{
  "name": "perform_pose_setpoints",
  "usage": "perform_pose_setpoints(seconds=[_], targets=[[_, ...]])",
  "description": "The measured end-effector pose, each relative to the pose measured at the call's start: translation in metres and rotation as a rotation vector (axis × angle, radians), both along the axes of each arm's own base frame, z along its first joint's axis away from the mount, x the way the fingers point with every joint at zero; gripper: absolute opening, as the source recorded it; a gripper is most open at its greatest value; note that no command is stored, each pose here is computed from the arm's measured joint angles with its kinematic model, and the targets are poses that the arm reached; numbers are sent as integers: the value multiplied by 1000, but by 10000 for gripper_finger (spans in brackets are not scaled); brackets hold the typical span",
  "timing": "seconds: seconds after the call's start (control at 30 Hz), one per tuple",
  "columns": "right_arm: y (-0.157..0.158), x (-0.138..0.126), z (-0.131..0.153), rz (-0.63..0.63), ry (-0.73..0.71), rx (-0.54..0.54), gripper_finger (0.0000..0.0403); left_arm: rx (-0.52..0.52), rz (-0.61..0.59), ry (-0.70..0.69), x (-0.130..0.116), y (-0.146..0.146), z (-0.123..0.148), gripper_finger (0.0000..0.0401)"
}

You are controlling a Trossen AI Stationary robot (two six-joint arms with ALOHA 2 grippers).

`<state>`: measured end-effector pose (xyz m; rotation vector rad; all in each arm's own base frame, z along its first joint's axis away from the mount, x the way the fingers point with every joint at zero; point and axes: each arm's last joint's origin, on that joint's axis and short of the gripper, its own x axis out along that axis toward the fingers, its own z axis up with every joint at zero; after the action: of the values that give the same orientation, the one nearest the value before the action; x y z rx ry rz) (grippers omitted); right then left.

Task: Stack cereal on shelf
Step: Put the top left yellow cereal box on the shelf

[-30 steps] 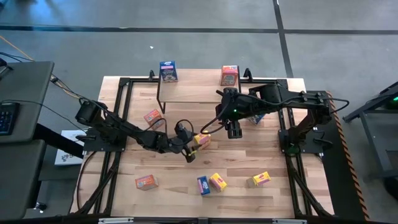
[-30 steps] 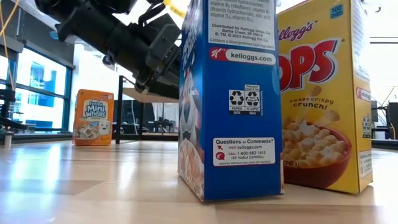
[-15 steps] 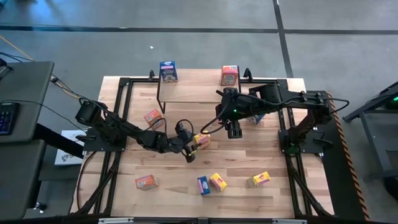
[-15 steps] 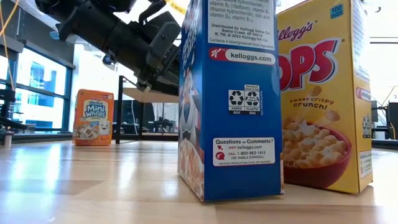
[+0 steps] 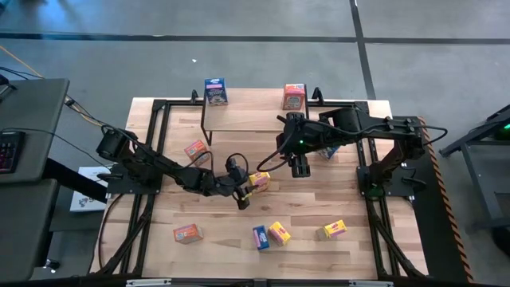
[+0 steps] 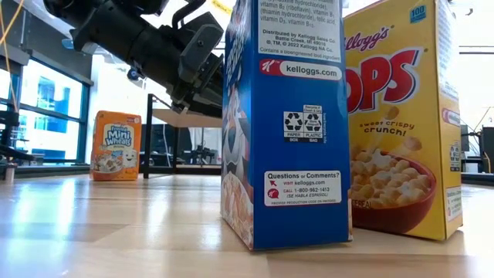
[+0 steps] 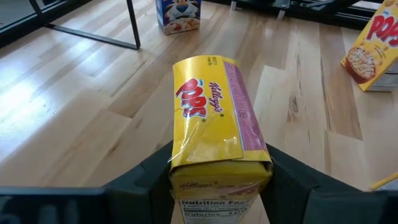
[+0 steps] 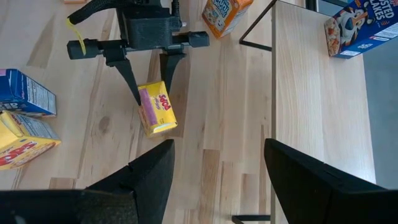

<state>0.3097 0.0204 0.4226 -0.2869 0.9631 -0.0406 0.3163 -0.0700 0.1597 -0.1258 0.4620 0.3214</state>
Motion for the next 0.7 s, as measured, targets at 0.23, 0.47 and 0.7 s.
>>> perform_pose_setpoints(seconds=[0.23, 0.47, 0.7], targets=[[0, 0, 0, -1, -1, 0, 241, 64, -66, -21, 3, -1, 17, 177], [0, 1, 0, -4, -7, -14, 241, 129, -58, -12, -7, 18, 54, 177], [-2, -1, 0, -15, 14, -82, 241, 195, -13, -47, -28, 45, 93, 176]])
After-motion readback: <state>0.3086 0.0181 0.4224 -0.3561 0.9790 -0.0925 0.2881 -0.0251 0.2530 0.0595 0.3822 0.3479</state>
